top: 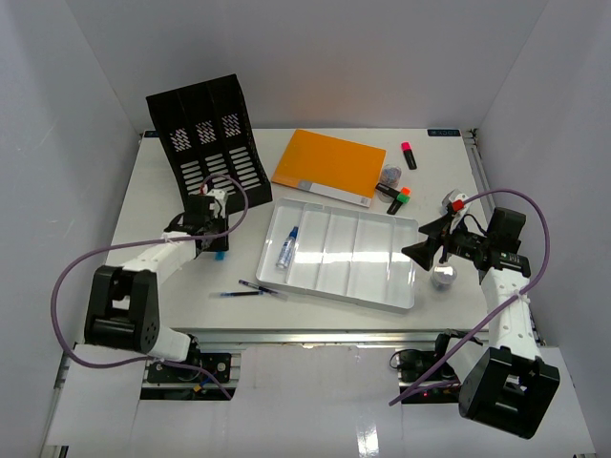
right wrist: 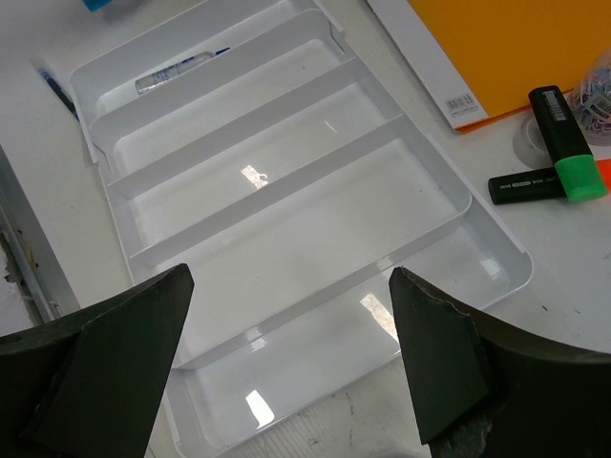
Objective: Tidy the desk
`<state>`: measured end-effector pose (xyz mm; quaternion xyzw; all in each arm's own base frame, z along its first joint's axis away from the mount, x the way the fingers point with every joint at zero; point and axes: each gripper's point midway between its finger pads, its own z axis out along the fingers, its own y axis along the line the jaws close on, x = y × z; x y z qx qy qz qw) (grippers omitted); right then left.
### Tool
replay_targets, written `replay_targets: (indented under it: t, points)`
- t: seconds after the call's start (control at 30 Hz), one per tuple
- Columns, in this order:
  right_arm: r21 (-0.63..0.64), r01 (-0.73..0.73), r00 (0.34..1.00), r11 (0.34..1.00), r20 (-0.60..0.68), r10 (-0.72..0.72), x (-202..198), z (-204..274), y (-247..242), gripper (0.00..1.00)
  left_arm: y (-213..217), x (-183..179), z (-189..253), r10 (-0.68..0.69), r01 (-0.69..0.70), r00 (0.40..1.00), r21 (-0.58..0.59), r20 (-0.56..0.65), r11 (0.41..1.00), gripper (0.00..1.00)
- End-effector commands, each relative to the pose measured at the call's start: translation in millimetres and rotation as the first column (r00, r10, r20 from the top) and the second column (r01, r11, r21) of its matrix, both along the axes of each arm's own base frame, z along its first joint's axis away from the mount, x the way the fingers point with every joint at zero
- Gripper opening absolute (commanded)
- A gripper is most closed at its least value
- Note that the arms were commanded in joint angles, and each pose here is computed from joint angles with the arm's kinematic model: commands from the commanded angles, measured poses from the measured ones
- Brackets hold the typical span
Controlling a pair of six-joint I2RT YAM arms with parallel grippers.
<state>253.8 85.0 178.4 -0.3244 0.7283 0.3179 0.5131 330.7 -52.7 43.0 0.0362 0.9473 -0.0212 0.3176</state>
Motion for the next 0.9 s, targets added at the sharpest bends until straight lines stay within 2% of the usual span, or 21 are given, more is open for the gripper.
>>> replay_targets:
  t: [0.0,0.1,0.2,0.27,0.33,0.5,0.77,0.87]
  points:
    - [0.008,-0.032,0.999,0.999,0.039,0.032,-2.7,12.8,4.7,0.90,-49.7,-3.8,63.0,-0.084,0.126,0.984,-0.274,0.158,0.954,0.17]
    - [0.007,-0.031,0.999,1.000,0.038,0.031,-2.5,12.4,4.5,0.90,-79.5,-12.8,97.5,-0.127,0.221,0.963,-0.428,0.236,0.876,0.15]
    - [0.005,-0.028,0.999,1.000,0.038,0.028,-1.9,11.9,4.0,0.90,-117.3,-26.8,125.9,-0.190,0.321,0.943,-0.597,0.273,0.736,0.14]
    - [0.003,-0.027,0.999,1.000,0.036,0.027,-1.4,11.2,3.6,0.90,-142.8,-37.2,128.4,-0.241,0.350,0.937,-0.656,0.254,0.668,0.14]
    - [0.002,-0.025,0.999,1.000,0.032,0.025,-1.6,10.2,3.4,0.90,-161.7,-38.0,125.7,-0.278,0.363,0.931,-0.676,0.236,0.641,0.14]
    - [-0.003,-0.019,0.999,1.000,0.027,0.019,-0.3,7.7,2.2,0.90,-206.4,-35.6,115.2,-0.335,0.380,0.920,-0.677,0.204,0.631,0.14]
    - [-0.011,-0.010,1.000,1.000,0.019,0.010,1.5,4.1,0.3,0.90,-239.2,-21.8,77.4,-0.337,0.348,0.932,-0.602,0.135,0.719,0.16]
    - [-0.023,0.001,1.000,1.000,0.016,-0.001,2.9,1.4,-1.9,0.90,-243.1,-20.0,64.0,-0.331,0.326,0.938,-0.580,0.102,0.746,0.24]
